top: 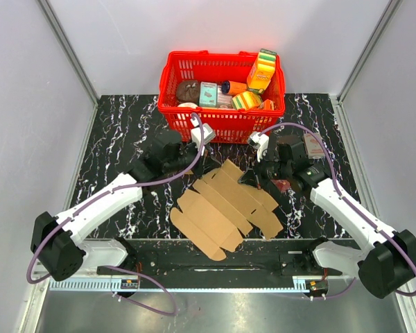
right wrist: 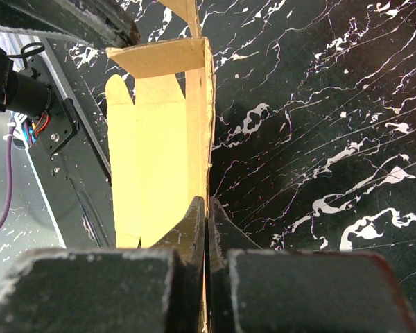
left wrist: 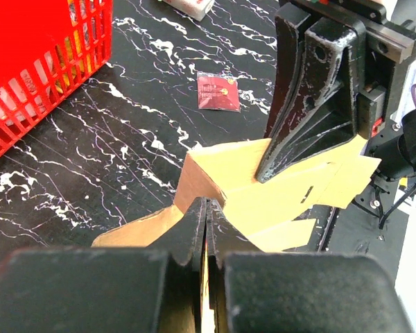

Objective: Fold the paper box

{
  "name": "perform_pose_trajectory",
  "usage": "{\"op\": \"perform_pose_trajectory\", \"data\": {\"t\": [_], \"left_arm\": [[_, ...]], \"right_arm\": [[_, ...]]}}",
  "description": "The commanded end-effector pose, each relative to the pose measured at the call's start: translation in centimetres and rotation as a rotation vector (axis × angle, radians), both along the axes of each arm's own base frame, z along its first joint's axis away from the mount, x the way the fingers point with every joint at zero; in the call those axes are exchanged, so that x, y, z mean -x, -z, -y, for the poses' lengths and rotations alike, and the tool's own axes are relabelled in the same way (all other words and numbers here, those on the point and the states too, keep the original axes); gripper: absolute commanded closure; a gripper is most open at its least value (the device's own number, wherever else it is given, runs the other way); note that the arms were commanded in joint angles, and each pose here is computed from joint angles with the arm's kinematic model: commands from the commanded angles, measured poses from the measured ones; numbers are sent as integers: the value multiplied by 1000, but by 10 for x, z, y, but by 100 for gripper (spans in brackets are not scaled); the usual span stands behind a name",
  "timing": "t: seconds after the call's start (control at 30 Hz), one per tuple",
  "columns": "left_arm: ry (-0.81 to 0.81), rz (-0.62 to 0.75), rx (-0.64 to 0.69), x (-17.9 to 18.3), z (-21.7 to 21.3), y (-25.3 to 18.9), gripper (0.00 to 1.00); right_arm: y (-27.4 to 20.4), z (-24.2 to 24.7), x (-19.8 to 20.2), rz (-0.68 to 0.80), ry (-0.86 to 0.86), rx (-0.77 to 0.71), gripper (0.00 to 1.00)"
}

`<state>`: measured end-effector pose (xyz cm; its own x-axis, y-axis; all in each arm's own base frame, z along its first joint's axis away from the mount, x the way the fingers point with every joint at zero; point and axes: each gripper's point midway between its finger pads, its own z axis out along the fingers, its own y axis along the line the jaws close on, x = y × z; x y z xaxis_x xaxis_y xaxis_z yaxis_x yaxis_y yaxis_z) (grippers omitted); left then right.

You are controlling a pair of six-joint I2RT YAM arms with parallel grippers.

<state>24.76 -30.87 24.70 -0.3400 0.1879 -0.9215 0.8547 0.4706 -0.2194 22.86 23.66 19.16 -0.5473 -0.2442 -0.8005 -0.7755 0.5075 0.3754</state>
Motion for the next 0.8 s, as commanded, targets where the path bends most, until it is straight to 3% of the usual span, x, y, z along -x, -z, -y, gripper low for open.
{"op": "perform_pose_trajectory", "data": {"t": [0.0,0.77], "left_arm": [[28,25,8,5,6,-5,100],[82,12,-44,11,35,9,100]], "right_arm": [[-8,-4,-5,31,8,-18,100],[-10,-6,-1,28,-17,-34,100]]}}
